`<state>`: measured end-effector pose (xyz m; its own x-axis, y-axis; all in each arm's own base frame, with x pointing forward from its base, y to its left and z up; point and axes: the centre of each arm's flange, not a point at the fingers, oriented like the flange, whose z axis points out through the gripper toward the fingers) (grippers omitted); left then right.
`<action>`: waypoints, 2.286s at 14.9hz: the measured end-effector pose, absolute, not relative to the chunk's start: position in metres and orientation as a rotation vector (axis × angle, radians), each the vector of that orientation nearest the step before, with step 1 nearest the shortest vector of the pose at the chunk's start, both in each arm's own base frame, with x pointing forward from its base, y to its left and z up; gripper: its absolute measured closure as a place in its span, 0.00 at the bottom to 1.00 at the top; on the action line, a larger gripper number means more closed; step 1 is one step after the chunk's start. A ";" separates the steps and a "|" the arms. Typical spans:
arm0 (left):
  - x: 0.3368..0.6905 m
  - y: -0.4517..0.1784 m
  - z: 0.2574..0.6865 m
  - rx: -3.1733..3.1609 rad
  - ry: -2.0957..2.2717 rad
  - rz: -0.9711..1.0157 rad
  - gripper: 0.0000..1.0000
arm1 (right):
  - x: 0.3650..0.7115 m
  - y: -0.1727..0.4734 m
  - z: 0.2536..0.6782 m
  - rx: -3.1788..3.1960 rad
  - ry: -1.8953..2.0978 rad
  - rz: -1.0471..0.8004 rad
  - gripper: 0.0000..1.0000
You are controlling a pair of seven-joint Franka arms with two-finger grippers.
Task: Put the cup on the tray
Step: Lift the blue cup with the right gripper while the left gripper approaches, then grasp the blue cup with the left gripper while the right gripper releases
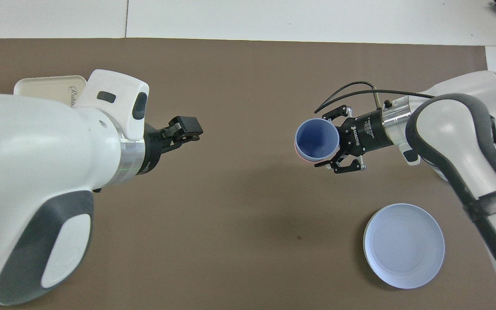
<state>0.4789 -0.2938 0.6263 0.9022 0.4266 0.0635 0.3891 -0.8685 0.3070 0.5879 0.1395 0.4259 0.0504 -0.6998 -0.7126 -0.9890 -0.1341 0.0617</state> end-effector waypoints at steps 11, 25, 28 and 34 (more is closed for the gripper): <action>0.464 -0.383 0.585 2.680 0.702 0.148 0.00 | 0.584 0.200 0.436 -1.838 1.770 0.767 0.25; 0.471 -0.414 0.562 2.609 0.724 0.176 0.90 | 0.585 0.205 0.437 -1.833 1.771 0.727 0.25; 0.475 -0.412 0.570 2.607 0.734 0.174 0.93 | 0.586 0.204 0.438 -1.827 1.772 0.717 0.25; 0.473 -0.403 0.629 2.627 0.744 0.144 0.95 | 0.588 0.202 0.440 -1.819 1.774 0.703 0.25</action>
